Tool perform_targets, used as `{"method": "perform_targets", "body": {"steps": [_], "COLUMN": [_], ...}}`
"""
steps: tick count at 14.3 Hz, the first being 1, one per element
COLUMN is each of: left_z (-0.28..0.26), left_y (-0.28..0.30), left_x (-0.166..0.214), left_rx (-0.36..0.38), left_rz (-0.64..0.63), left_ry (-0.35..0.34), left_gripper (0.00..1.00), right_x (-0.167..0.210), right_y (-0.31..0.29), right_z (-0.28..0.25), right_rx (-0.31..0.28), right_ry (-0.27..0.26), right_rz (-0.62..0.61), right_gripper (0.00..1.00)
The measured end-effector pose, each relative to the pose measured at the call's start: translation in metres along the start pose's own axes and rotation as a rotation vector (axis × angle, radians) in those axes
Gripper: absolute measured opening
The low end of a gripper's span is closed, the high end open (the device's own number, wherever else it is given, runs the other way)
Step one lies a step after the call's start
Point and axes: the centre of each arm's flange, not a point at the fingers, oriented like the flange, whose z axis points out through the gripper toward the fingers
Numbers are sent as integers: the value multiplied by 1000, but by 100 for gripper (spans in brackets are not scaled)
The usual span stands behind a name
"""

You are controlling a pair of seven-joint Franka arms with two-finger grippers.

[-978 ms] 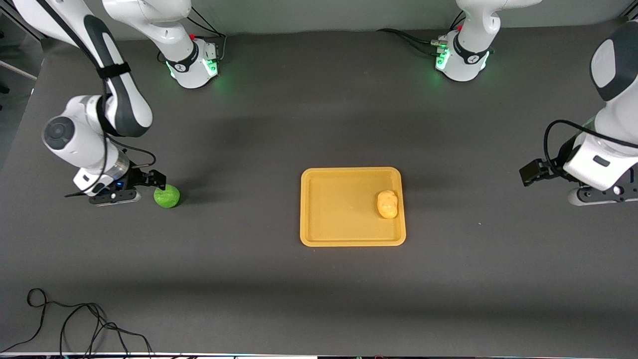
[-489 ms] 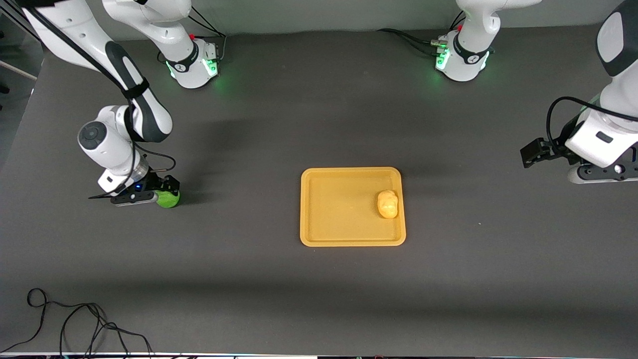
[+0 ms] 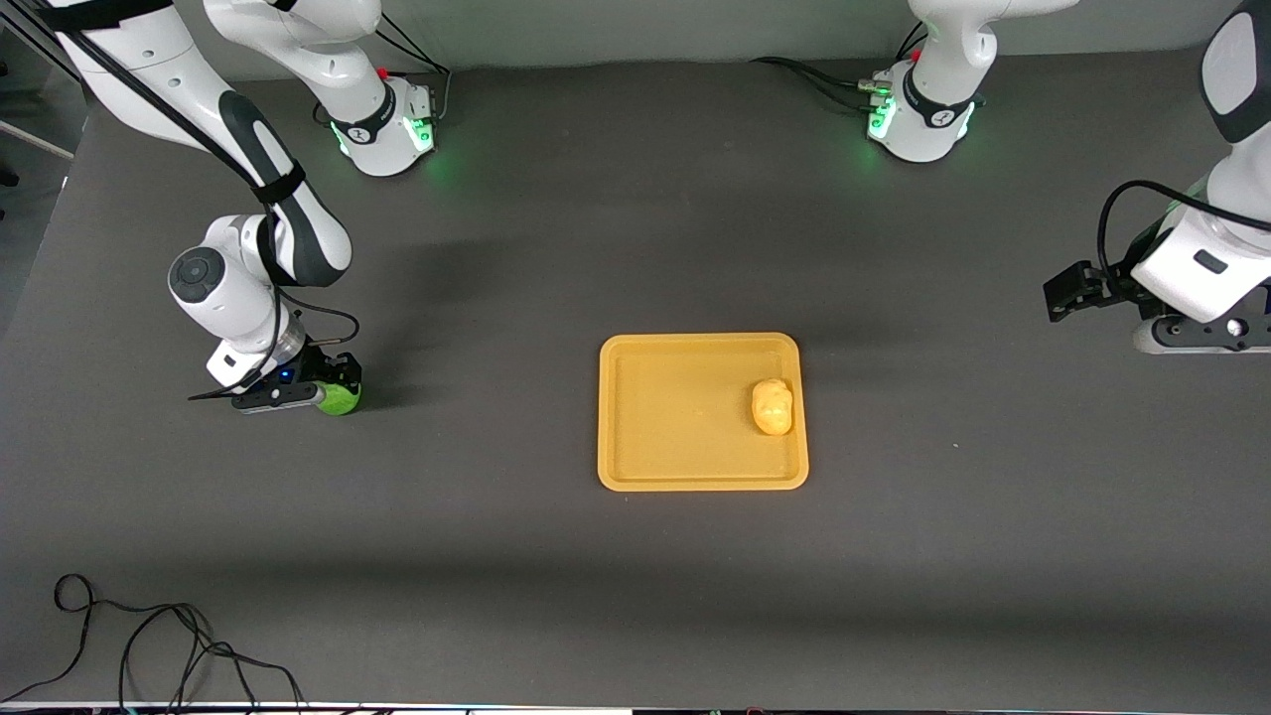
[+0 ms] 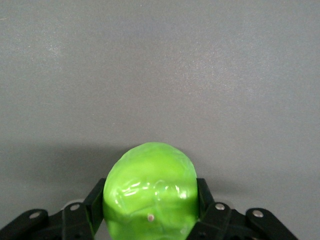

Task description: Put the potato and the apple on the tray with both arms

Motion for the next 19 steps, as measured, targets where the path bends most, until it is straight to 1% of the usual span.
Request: {"method": "perform_targets", "body": {"steps": [3,5,6,8,10,11,12,14,16,19], "left_z": [-10,-10,-10,-11,-12,-12,-12,-12,-12,-12], "left_y": [0,-2,-2,-2,-2,-2,-3,-3,-3,-3], "left_x": [-4,-4,-4,-4,-4,-4,-4,-4,-4,-4], "left_rx": [0,-2,-2,-3,-4,-5,-5,-5,-5,-5], "left_rz": [0,-4,-4,-2,-2,-3,-5,-5,-5,-4], "left_ry": [2,2,2,4,7,6,6,6,6,6], "left_gripper": [100,100,100,100,100,100,100,100,100,100], "right_x": [12,38,55,91,117,127,137,155,168,181], "right_y": [2,6,9,15,18,13,2,-42,-104,-216], "right_z": [-12,-48,-77,-155,-233,-265,-289,-308,-308,-299], "right_rx": [0,5,9,17,24,25,25,25,25,25], "right_ry": [-1,-31,-58,-108,-155,-157,-141,-107,-97,-85], "right_rz": [0,-4,-8,-12,-15,-25,-43,-58,-19,62], "right_gripper": [74,74,74,74,74,74,74,74,74,74]}}
